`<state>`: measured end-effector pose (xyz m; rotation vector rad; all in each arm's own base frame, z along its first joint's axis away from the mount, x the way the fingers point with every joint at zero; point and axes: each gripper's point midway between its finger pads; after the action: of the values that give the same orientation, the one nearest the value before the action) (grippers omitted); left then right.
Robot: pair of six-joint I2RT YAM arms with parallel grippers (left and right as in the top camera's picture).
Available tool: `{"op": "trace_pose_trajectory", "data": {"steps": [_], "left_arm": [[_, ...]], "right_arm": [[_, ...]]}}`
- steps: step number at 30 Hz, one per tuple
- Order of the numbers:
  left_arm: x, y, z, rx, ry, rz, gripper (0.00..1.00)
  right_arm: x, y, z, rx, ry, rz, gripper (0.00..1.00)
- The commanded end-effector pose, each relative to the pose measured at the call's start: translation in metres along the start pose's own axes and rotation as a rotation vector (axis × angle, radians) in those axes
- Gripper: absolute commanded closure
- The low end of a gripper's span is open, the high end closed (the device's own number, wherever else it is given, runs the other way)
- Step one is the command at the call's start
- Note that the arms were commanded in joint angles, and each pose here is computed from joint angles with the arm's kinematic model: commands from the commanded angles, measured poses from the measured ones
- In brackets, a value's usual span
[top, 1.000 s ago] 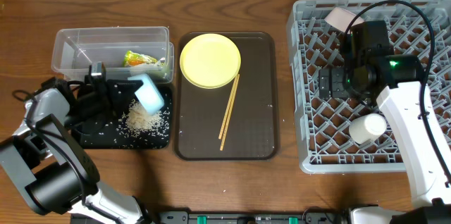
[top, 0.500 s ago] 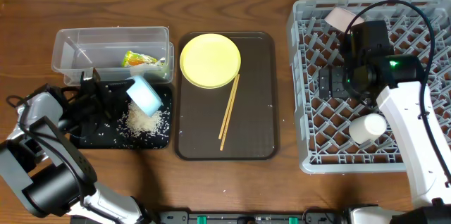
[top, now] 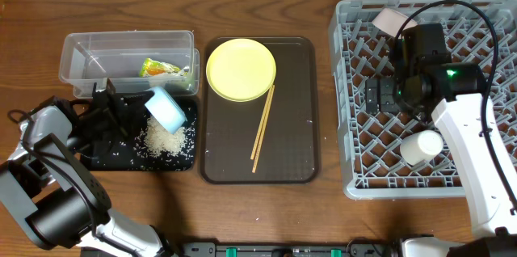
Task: Sort waste into correct bins and load items into the dishwasher rack
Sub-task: 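Tip the blue bowl over the black tray to dump rice scraps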
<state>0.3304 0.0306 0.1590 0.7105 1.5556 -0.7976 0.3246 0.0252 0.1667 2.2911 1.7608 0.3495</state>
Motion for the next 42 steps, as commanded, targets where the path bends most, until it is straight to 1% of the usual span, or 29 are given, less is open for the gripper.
{"op": "trace_pose_trajectory", "data": {"steps": [1, 4, 6, 8, 10, 12, 14, 16, 17, 18, 19, 21, 23, 24, 25, 26, 27, 30, 33, 36, 39, 42], "left_arm": [[0.002, 0.001, -0.002, -0.006, 0.005, 0.019, 0.94], [0.022, 0.001, -0.003, 0.008, 0.117, 0.047, 0.94], [0.026, 0.001, -0.004, 0.012, 0.142, 0.050, 0.94], [0.019, 0.002, -0.003, 0.006, 0.104, 0.051, 0.94], [-0.003, 0.003, -0.001, -0.012, -0.026, 0.117, 0.94], [-0.005, 0.004, -0.001, -0.012, -0.024, 0.157, 0.94], [0.004, 0.007, -0.001, -0.007, 0.024, 0.190, 0.94], [0.015, 0.007, -0.002, 0.000, 0.087, 0.128, 0.94], [0.010, 0.006, -0.002, -0.003, 0.058, 0.117, 0.94], [0.000, 0.006, -0.001, -0.008, 0.002, 0.155, 0.94], [-0.006, 0.006, -0.001, -0.013, -0.024, 0.184, 0.94], [-0.001, 0.008, -0.002, -0.013, 0.003, 0.208, 0.94], [0.012, 0.008, -0.004, -0.009, 0.075, 0.168, 0.94], [0.011, 0.007, -0.004, -0.009, 0.071, 0.140, 0.94], [0.005, 0.006, -0.004, -0.012, 0.035, 0.143, 0.94], [-0.006, 0.005, -0.003, -0.019, -0.026, 0.194, 0.94], [-0.007, 0.005, -0.003, -0.018, -0.025, 0.207, 0.94], [0.004, 0.005, -0.004, -0.009, 0.036, 0.204, 0.94], [0.003, -0.002, -0.002, 0.005, 0.043, 0.167, 0.94], [0.000, -0.013, 0.004, 0.040, 0.074, 0.236, 0.94], [0.001, -0.026, 0.011, 0.094, 0.167, 0.302, 0.94], [-0.003, -0.041, 0.023, 0.162, 0.255, 0.418, 0.94]], "right_arm": [[-0.003, 0.001, -0.004, -0.012, 0.004, 0.025, 0.01], [-0.004, 0.002, -0.004, -0.012, 0.004, 0.025, 0.01], [-0.004, 0.002, -0.004, -0.012, 0.004, 0.025, 0.01], [-0.003, 0.002, -0.004, -0.012, 0.005, 0.025, 0.01], [-0.004, 0.002, -0.004, -0.012, 0.004, 0.025, 0.01], [-0.004, 0.001, -0.004, -0.011, 0.004, 0.025, 0.01], [-0.004, 0.002, -0.004, -0.012, 0.004, 0.025, 0.01], [-0.003, 0.001, -0.004, -0.012, 0.004, 0.025, 0.01], [-0.003, 0.002, -0.004, -0.012, 0.005, 0.025, 0.01], [-0.003, 0.001, -0.004, -0.012, 0.004, 0.025, 0.01], [-0.003, 0.002, -0.004, -0.012, 0.005, 0.025, 0.01], [-0.004, 0.002, -0.004, -0.012, 0.004, 0.025, 0.01], [-0.003, 0.001, -0.004, -0.012, 0.004, 0.025, 0.01], [-0.003, 0.001, -0.004, -0.012, 0.004, 0.025, 0.01], [-0.003, 0.001, -0.004, -0.012, 0.004, 0.025, 0.01], [-0.003, 0.001, -0.004, -0.012, 0.004, 0.025, 0.01], [-0.003, 0.002, -0.004, -0.012, 0.005, 0.025, 0.01], [-0.004, 0.002, -0.004, -0.012, 0.004, 0.025, 0.01], [-0.003, 0.001, -0.004, -0.012, 0.004, 0.025, 0.01], [-0.003, 0.002, -0.004, -0.012, 0.005, 0.025, 0.01], [-0.003, 0.002, -0.004, -0.014, 0.005, 0.025, 0.01], [-0.003, 0.002, -0.004, -0.016, 0.006, 0.025, 0.01]]}}
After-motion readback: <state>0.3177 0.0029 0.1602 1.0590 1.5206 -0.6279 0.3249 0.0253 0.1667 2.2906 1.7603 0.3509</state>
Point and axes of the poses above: each gripper's point midway between its finger pads, its own z axis out along the fingers, its own x axis along the line the jaws close on, y = z × x, and after that the axes turned 15 degrees about z, right-handed
